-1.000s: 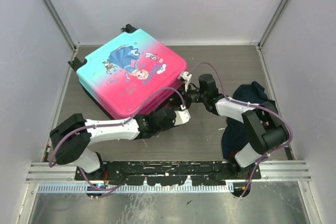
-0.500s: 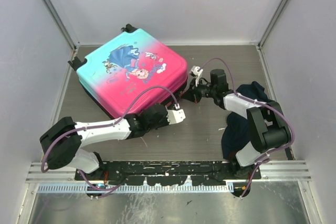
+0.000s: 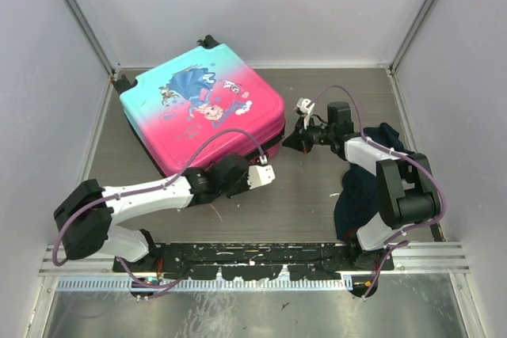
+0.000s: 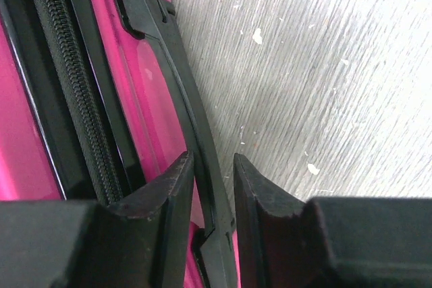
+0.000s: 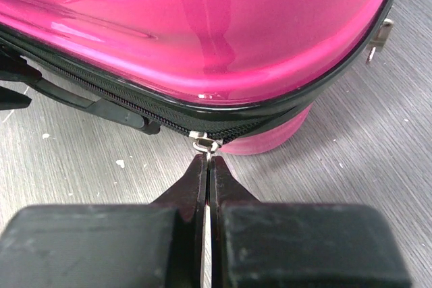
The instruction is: Pack the luggage
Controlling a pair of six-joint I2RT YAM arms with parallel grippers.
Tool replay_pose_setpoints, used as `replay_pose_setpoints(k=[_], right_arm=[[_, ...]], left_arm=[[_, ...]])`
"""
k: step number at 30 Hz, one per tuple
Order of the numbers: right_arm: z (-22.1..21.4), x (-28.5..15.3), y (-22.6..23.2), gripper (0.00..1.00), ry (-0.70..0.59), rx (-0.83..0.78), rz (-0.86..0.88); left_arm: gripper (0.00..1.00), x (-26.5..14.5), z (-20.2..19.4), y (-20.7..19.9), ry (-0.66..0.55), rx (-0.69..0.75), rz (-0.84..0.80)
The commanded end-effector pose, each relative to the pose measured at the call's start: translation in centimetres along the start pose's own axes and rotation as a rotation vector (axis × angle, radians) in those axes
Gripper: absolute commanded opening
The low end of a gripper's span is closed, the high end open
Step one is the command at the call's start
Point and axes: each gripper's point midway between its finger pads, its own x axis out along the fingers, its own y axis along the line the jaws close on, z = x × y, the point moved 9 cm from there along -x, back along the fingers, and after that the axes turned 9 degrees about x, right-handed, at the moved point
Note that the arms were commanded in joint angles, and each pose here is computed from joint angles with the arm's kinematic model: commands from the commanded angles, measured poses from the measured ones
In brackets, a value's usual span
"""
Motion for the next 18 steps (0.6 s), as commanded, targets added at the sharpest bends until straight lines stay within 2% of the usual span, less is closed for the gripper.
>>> replay_pose_setpoints(k=[1,5,8,10,12,14,18], right_arm=[[0.0,-0.4,1.0,0.01,-0.020,-0.015,-0.014],[-0.3,0.1,1.7,0.01,-0.019,-0.019,-0.003],[-0.1,0.0,1.8,0.01,-0.027,-0.029,-0.009],[0.1,0.0,1.8,0.01,-0.027,-0.036,-0.011],[0.1,-0.2,1.8,0.01,-0.022,-0.047,-0.013],[0.2,-0.5,1.7,0.01,-0.011,-0.069,-0.015],[-0.6,-1.6,2.2,0.01,0.036,-0.121,0.000]], left_arm=[[0.35,0.3,0.8,0.9,0.122,-0.095,0.059],[0.45,2.4,1.9,0.5,0.145,-0.101,0.092],[0.44,3.6,2.1,0.5,0.163,-0.096,0.097],[0.33,4.1,1.7,0.1,0.167,-0.075,0.074],[0.14,4.2,0.9,-0.7,0.187,-0.047,0.024],[0.02,4.0,-0.4,-1.5,0.210,-0.004,-0.033],[0.00,2.2,-2.8,-2.2,0.176,0.045,-0.115]])
